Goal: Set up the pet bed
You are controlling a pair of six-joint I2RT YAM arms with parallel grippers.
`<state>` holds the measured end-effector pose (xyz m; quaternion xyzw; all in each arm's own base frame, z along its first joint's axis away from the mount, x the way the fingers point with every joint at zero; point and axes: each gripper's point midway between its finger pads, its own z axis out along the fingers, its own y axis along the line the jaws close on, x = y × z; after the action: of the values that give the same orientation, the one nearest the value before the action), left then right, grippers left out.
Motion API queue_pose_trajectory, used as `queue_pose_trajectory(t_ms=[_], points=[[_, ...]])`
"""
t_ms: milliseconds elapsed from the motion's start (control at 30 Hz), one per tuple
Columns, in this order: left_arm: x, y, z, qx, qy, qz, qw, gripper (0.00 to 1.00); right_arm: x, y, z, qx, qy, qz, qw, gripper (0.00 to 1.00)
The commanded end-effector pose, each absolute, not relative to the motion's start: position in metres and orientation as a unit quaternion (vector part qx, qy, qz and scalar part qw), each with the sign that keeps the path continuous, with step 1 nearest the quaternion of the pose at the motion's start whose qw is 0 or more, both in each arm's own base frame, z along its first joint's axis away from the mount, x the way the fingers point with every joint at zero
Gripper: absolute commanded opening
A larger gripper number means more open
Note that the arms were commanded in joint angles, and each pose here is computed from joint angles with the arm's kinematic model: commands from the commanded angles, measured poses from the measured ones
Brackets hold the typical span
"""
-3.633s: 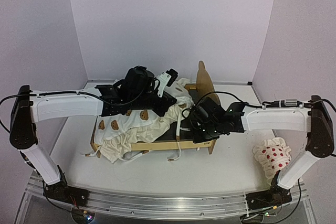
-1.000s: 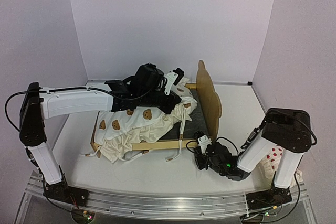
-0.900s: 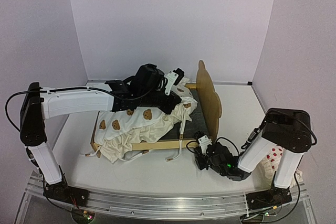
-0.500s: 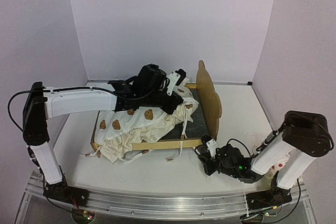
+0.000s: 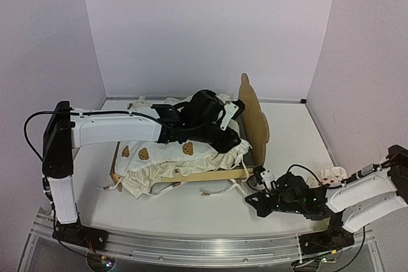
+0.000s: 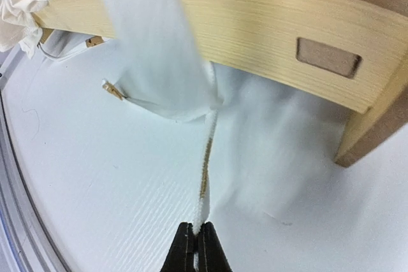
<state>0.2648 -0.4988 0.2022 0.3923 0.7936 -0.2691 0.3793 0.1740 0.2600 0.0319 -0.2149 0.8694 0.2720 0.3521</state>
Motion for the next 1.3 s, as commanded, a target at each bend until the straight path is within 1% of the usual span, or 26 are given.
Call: queue_pose_trajectory(t_ms=[0, 67, 133, 167, 300, 333, 433, 567, 700, 900, 1067, 1267], points=[[0.245, -0.506, 0.221, 0.395, 0.800, -0.233, 0.387, 0.50, 0.161, 0.228, 0.017, -0.164, 0.906, 0.239, 0.310, 0.00], [0.239, -0.499, 0.219, 0.391, 0.811, -0.210, 0.382, 0.56, 0.160, 0.213, 0.013, -0.138, 0.918, 0.217, 0.303, 0.00], [0.233, -0.490, 0.218, 0.383, 0.821, -0.190, 0.378, 0.57, 0.157, 0.201, 0.010, -0.115, 0.927, 0.202, 0.295, 0.00], [0.232, -0.484, 0.218, 0.378, 0.826, -0.179, 0.377, 0.53, 0.156, 0.197, 0.010, -0.108, 0.930, 0.197, 0.292, 0.00], [0.213, -0.464, 0.202, 0.375, 0.846, -0.155, 0.344, 0.30, 0.146, 0.179, 0.005, -0.090, 0.947, 0.168, 0.260, 0.00], [0.207, -0.460, 0.196, 0.378, 0.850, -0.152, 0.333, 0.27, 0.144, 0.177, 0.005, -0.087, 0.950, 0.164, 0.252, 0.00], [0.191, -0.449, 0.166, 0.389, 0.863, -0.140, 0.291, 0.21, 0.138, 0.175, 0.008, -0.082, 0.954, 0.165, 0.236, 0.00], [0.181, -0.437, 0.127, 0.387, 0.877, -0.129, 0.253, 0.09, 0.130, 0.172, 0.011, -0.078, 0.961, 0.162, 0.212, 0.00], [0.181, -0.433, 0.106, 0.379, 0.886, -0.117, 0.240, 0.07, 0.121, 0.180, 0.015, -0.088, 0.964, 0.173, 0.182, 0.00], [0.186, -0.433, 0.089, 0.372, 0.889, -0.104, 0.244, 0.09, 0.104, 0.198, 0.021, -0.126, 0.964, 0.185, 0.145, 0.00], [0.214, -0.418, 0.083, 0.348, 0.895, -0.072, 0.269, 0.09, 0.092, 0.210, 0.022, -0.162, 0.962, 0.179, 0.131, 0.00], [0.254, -0.408, 0.096, 0.328, 0.888, -0.088, 0.311, 0.09, 0.088, 0.224, 0.020, -0.195, 0.959, 0.165, 0.123, 0.00]])
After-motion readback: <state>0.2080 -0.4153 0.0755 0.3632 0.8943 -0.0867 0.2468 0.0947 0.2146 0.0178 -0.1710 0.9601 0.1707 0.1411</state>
